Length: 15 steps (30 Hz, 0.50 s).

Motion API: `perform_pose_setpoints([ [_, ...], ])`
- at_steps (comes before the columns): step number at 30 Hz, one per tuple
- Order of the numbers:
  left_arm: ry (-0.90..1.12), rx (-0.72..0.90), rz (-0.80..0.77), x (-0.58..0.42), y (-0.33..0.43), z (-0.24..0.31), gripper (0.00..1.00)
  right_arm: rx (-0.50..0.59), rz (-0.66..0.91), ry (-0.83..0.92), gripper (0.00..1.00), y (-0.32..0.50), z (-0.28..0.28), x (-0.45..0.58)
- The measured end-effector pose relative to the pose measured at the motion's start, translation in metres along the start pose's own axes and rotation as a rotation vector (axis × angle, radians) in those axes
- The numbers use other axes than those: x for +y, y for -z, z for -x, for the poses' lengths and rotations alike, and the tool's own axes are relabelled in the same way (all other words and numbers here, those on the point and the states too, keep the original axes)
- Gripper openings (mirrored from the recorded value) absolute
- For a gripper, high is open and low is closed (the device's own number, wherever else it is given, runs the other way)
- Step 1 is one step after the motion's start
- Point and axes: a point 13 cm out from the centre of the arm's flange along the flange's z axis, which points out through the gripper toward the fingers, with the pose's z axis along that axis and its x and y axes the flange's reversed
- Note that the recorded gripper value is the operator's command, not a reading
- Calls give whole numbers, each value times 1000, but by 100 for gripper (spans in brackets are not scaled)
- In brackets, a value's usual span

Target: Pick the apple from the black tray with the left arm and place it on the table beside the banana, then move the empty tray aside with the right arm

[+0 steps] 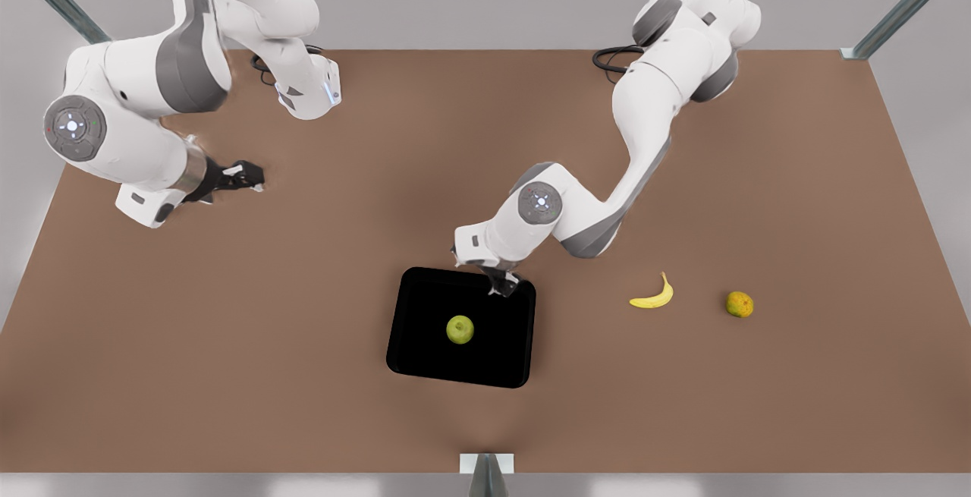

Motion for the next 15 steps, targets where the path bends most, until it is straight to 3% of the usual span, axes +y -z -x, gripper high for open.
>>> perform_pose_setpoints([
  [3, -44, -161, -7, -14, -36, 31, 100, 6, 15, -149, 100, 0, -12, -77],
  [8, -113, -361, -16, -40, -59, 59, 100, 12, -1, -136, 100, 3, -4, -63],
  [15, -86, -448, 3, -18, -67, 67, 100, -40, -4, -176, 100, 41, -11, -75],
])
